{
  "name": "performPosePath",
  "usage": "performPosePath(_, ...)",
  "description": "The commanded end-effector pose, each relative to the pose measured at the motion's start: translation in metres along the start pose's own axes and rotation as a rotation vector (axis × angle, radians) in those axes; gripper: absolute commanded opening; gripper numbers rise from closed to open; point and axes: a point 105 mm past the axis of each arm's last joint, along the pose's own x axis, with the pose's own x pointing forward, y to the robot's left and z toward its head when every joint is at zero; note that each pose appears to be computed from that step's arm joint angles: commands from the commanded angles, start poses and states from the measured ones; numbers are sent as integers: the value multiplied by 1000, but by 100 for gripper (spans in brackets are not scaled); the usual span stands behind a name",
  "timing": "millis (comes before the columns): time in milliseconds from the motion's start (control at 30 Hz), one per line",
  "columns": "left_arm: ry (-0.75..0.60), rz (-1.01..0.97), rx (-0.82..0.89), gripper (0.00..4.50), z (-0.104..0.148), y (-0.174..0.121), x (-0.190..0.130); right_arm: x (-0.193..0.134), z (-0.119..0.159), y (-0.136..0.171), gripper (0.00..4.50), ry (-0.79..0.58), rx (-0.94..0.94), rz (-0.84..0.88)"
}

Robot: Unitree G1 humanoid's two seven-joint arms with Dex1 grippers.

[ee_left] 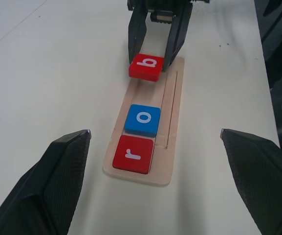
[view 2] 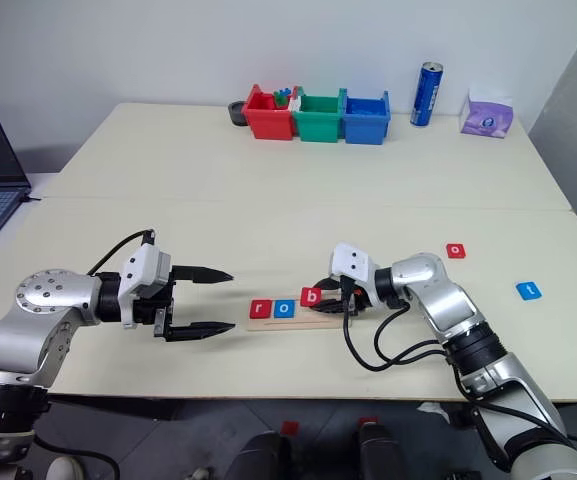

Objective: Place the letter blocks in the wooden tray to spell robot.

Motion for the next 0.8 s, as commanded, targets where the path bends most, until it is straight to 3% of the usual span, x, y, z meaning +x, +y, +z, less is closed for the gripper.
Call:
performPosePath(33, -30, -2, 34, 450, 12, -3, 0, 2, 7, 0, 147, -10, -53, 15)
performPosePath(800, -25, -18, 35, 450, 13, -5, 0, 17, 3, 3, 147, -8, -62, 25)
